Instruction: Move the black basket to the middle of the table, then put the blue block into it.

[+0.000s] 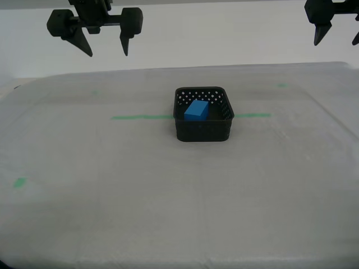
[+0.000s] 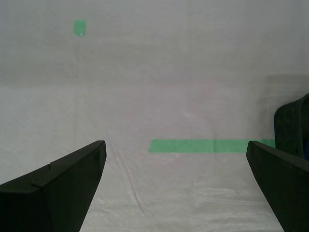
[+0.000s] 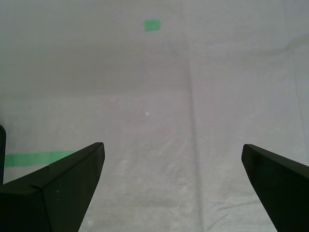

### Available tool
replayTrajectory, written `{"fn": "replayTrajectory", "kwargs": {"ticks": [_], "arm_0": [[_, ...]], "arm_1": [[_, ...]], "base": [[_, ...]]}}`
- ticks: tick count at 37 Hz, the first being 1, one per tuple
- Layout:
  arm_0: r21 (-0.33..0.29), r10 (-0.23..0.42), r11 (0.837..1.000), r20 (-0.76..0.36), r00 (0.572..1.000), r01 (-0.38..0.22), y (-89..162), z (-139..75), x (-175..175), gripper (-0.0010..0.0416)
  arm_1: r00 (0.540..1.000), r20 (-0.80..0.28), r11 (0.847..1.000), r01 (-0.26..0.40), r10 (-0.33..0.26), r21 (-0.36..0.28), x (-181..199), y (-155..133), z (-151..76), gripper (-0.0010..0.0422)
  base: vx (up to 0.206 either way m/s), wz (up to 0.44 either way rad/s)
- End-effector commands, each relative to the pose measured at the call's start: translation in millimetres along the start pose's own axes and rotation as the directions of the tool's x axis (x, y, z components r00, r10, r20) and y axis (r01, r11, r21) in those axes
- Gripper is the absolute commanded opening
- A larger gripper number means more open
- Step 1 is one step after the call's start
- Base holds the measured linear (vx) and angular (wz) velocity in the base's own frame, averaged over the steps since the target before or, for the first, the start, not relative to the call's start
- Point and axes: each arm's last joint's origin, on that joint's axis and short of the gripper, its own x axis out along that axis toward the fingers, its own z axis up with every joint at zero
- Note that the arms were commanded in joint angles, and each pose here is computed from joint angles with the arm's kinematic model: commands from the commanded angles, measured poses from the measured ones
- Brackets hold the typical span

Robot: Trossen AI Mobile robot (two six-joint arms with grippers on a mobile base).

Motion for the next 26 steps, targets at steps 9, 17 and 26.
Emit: {"fn": "replayTrajectory", "kwargs": {"ticks": [9, 17, 26], "arm_0": [[-0.001, 0.0, 1.0, 0.001, 1.0, 0.0, 0.0, 0.1, -0.4, 0.0399], [-0.001, 0.0, 1.0, 0.001, 1.0, 0.0, 0.0, 0.1, -0.4, 0.0399], [-0.001, 0.0, 1.0, 0.001, 1.0, 0.0, 0.0, 0.1, -0.4, 0.0399]], "arm_1": [[1.0, 0.005, 1.0, -0.011, 0.011, -0.009, 7.1, 12.2, -0.1, 0.04], [1.0, 0.006, 1.0, -0.01, 0.011, -0.01, 7.0, 12.2, 0.1, 0.04], [1.0, 0.005, 1.0, -0.011, 0.011, -0.011, 7.0, 12.4, 0.2, 0.04]], "base": [[0.0, 0.0], [0.0, 0.0], [0.0, 0.0]]}}
